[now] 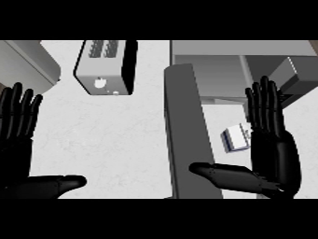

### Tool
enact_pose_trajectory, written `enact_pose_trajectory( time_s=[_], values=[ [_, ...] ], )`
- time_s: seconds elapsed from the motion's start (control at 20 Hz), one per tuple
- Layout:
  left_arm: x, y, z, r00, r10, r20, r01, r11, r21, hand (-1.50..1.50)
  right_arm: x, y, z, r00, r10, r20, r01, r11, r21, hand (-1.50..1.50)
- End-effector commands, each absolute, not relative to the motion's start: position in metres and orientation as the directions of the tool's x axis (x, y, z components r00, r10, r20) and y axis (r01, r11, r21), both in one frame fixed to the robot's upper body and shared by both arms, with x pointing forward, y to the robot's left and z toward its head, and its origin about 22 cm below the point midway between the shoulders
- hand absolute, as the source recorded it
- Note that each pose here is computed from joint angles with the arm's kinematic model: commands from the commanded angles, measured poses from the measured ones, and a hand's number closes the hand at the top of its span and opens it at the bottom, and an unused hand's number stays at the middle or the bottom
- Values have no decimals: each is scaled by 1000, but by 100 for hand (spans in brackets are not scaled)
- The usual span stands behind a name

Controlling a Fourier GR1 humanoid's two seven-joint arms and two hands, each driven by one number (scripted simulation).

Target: Pick up the milk, place it into the microwave and close the microwave

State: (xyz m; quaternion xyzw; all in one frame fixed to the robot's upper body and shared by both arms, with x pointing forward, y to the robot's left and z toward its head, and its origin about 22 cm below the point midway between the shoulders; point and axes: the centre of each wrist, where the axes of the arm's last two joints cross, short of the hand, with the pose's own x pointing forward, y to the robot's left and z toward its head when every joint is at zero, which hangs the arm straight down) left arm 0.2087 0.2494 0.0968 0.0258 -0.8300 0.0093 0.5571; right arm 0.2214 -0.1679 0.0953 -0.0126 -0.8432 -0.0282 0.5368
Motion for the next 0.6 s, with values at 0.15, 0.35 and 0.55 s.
enact_pose_trajectory(
  time_s=[0.15,0.35,0.55],
  values=[
    [171,241,94,-357,-5,934,-64,998,-19,-150,209,-138,57,-413,-47,910,46,996,73,-150],
    [162,264,71,-364,-5,931,-57,998,-17,-150,202,-124,73,-419,1,908,115,992,52,-150],
    [139,249,84,-361,-1,933,-53,998,-20,-150,209,-114,67,-422,96,902,216,976,-3,-150]
  ],
)
